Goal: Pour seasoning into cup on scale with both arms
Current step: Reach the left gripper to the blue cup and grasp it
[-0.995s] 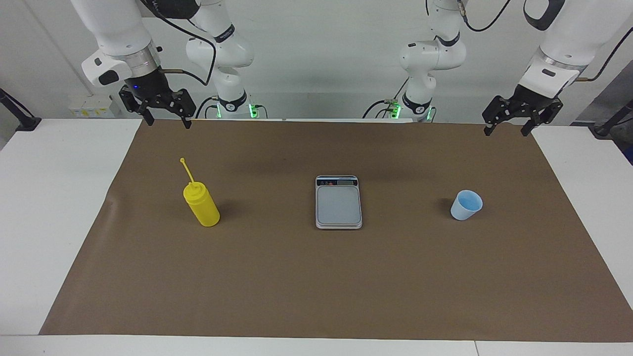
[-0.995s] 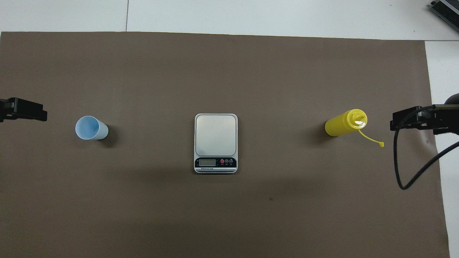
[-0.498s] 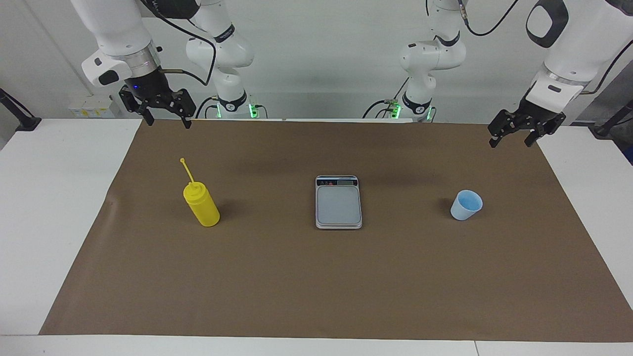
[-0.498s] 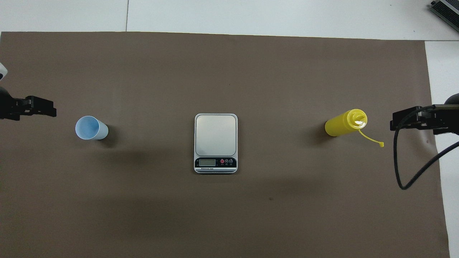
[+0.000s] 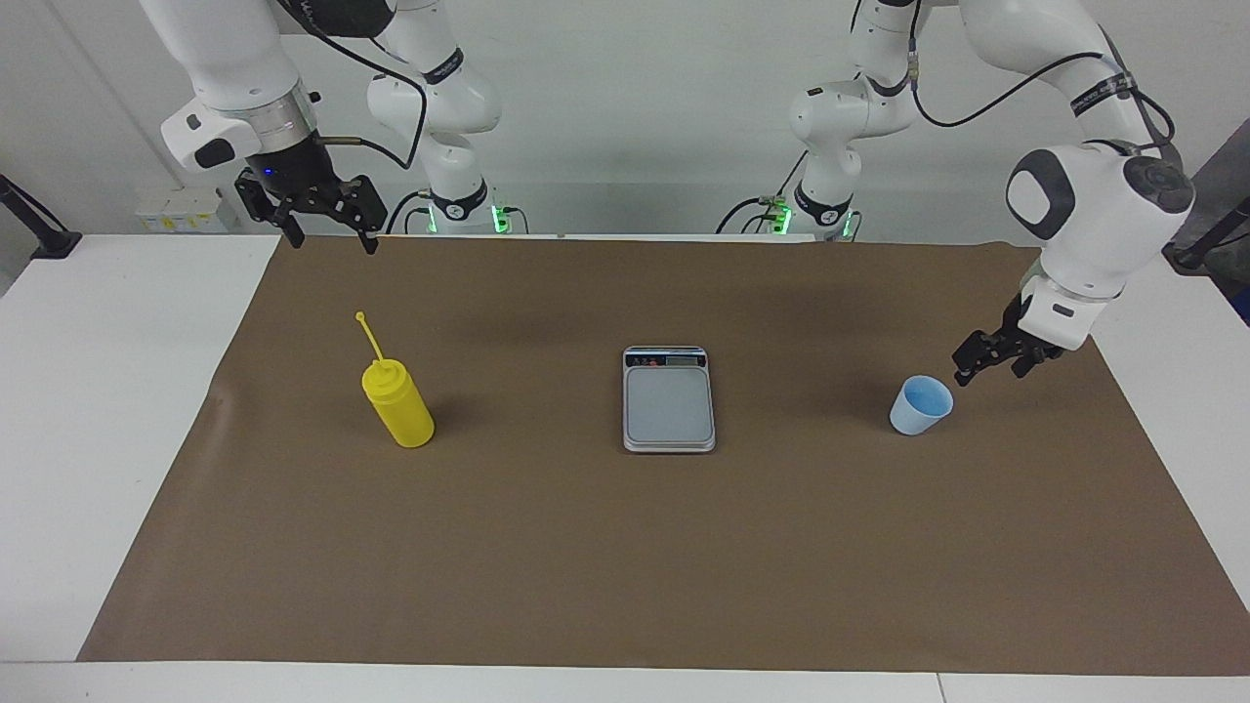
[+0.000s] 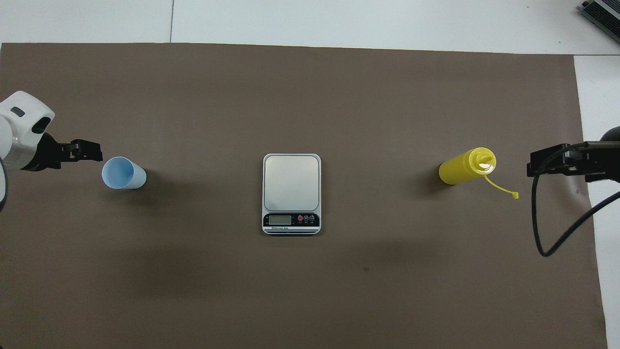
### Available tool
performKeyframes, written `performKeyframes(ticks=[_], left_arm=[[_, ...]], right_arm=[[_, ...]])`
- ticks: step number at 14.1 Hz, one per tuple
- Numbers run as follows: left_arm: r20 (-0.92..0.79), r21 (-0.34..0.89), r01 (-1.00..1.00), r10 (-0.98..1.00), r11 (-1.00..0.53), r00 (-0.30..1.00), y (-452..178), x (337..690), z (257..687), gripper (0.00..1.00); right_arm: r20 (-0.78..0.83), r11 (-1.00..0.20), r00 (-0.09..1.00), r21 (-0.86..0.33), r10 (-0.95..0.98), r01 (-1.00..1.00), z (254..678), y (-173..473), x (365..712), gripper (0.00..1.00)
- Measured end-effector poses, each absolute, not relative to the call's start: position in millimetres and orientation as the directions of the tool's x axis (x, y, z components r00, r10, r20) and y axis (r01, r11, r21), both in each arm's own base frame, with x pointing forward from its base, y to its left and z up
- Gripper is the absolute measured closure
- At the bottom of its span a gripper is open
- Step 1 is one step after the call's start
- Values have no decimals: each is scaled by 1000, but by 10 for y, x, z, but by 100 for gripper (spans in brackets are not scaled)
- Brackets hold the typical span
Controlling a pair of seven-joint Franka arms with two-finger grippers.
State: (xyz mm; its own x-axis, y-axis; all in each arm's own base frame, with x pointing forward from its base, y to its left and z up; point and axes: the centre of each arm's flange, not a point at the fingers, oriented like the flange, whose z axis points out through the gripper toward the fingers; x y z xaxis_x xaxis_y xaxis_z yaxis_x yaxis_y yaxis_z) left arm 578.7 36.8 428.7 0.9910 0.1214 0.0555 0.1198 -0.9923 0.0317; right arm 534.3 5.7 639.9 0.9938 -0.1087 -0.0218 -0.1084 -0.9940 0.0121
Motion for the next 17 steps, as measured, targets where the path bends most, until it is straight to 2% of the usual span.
performKeyframes(ticks=[7,14,15,16,17], left_arm=[[26,36,166,167,-986,986,350,5583,3779,0],[14,41,167,168,-985,986,317,5592,3498,0],[12,41,167,167,-985,986,312,5587,3486,8],[10,41,166,167,-985,986,308,5584,3478,8],[10,41,167,168,-985,986,304,5583,3475,12]], right_arm=[[-22,-994,994,12,-109,-108,6399,57,5343,0],[-22,-994,994,12,-109,-108,6399,57,5343,0],[-22,-994,994,12,-109,-108,6399,57,5343,0],[-22,-994,994,12,-109,-108,6399,57,5343,0],[-22,-994,994,12,-109,-108,6399,57,5343,0]])
